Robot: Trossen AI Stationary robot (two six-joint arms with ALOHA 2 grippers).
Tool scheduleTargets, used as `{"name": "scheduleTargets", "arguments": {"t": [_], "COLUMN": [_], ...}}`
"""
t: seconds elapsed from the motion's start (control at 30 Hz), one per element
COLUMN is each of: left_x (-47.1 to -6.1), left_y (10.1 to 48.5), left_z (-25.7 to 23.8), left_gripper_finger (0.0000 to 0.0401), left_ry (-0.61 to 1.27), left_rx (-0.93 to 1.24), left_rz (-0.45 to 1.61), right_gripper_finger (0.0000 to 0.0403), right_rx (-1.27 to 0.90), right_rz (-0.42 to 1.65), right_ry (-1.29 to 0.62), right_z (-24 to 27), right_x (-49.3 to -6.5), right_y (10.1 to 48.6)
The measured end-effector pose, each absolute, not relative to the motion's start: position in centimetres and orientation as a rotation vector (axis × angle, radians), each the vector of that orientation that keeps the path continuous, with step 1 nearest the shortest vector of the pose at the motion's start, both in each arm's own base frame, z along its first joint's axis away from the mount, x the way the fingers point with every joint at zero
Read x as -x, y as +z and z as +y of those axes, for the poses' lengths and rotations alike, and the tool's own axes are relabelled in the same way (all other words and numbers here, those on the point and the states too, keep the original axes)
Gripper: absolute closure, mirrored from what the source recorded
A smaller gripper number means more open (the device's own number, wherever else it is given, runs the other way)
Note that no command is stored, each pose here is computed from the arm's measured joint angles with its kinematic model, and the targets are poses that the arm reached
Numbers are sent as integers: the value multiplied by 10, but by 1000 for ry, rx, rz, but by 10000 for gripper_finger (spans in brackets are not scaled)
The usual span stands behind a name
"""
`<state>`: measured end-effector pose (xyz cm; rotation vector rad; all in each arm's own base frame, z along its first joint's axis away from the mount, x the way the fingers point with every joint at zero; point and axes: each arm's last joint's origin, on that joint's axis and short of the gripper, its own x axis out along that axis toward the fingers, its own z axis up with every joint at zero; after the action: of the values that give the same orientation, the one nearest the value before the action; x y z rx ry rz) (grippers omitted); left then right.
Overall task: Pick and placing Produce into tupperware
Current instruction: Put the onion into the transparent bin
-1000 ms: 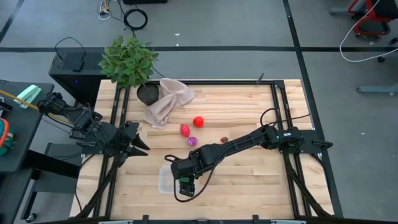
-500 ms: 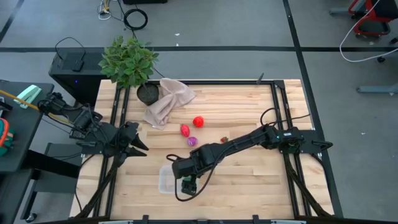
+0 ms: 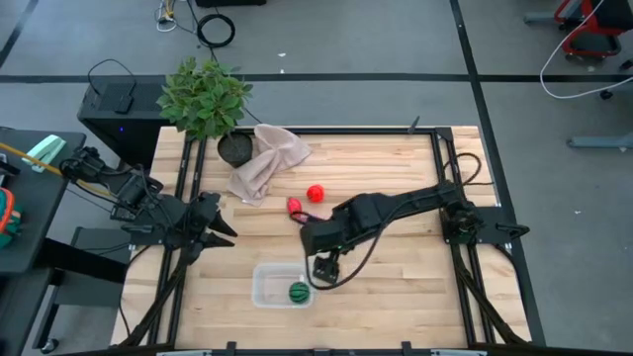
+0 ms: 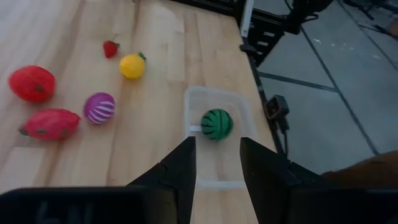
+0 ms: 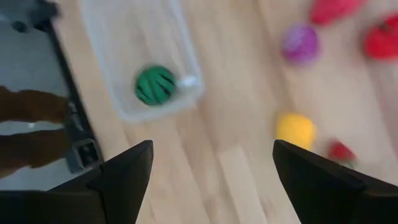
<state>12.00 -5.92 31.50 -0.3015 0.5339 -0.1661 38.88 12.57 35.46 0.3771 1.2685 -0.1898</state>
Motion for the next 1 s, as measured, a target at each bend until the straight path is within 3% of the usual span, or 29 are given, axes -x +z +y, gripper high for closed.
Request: {"name": "scheduleTargets", "arguments": {"t": [0.27, 0.57, 1.0], "left_x": [-132, -167, -234], "left_y": [314, 298, 278], "left_z": [-64, -70, -37], "left_gripper_finger": [269, 245, 239], "left_ry": [-151, -94, 62], "left_rx": [235, 133, 207], "left_rz": [513, 574, 520], "right_gripper_finger": [74, 85, 89], "right_rx": [-412, -434, -512], "right_rz": [1296, 1448, 1369], "right_ry": [-243, -435, -421], "right_z": [132, 119, 83], "right_x": [-358, -308, -218], "right_y": [369, 336, 304]}}
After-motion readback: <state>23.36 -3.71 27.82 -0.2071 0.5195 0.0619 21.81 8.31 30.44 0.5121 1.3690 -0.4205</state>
